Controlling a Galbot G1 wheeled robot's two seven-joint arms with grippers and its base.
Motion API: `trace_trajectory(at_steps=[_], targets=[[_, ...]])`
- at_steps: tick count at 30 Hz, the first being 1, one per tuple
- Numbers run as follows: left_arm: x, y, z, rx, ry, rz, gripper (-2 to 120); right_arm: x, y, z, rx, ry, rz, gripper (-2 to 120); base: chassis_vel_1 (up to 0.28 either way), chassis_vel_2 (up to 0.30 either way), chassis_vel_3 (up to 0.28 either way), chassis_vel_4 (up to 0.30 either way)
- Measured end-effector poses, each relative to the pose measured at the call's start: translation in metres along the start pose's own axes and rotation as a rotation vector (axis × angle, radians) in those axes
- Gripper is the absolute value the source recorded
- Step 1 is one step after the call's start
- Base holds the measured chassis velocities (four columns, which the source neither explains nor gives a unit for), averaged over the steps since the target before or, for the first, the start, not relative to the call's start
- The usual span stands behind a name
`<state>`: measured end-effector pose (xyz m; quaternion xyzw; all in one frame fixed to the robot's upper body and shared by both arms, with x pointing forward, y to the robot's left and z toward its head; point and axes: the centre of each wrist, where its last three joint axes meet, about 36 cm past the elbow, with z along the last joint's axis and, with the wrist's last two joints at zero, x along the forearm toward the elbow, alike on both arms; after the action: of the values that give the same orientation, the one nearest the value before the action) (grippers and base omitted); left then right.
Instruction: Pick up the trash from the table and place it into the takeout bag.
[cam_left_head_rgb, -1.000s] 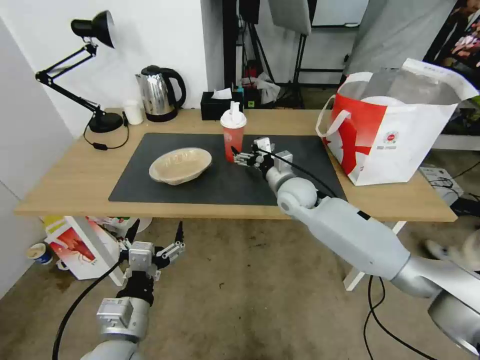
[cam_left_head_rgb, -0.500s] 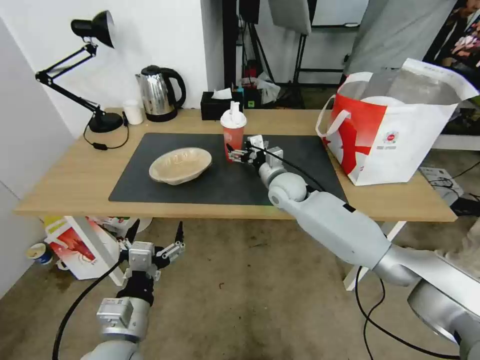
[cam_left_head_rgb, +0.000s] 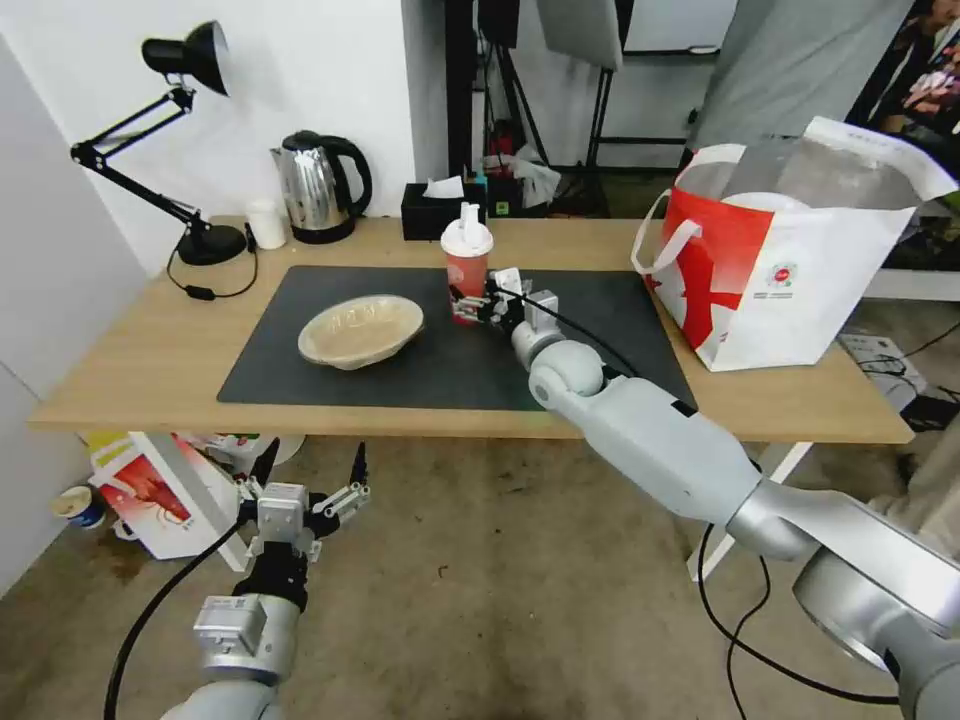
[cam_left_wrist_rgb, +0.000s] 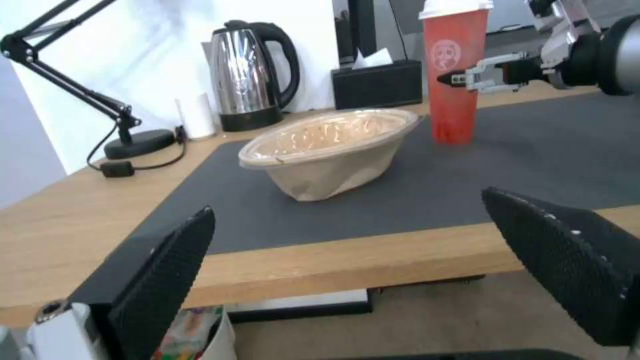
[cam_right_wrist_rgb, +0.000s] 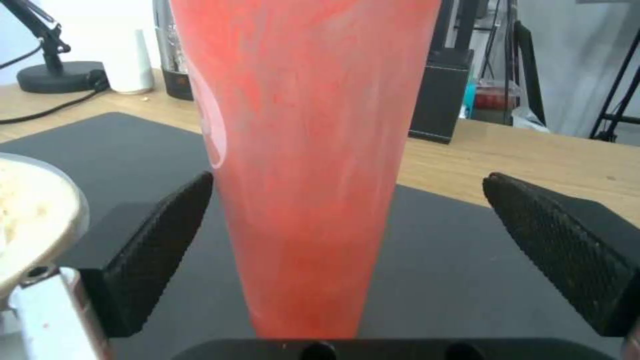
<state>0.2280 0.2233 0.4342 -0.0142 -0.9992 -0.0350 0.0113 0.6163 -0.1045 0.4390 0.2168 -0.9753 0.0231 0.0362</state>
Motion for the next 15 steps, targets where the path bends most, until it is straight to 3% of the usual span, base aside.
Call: trace_trajectory(at_steps=[12,15], targets=[[0.0,0.0,0.0,0.0,0.0,0.0,100,-0.001,-0.0003,0.0037,0.002,0.003,-0.007,100,0.0,0.0,0.0,0.0],[0.0,0.0,0.0,0.0,0.0,0.0,100,-0.0013,-0.0008,0.0035,0.001,0.003,-0.009,94,0.0,0.0,0.0,0.0]])
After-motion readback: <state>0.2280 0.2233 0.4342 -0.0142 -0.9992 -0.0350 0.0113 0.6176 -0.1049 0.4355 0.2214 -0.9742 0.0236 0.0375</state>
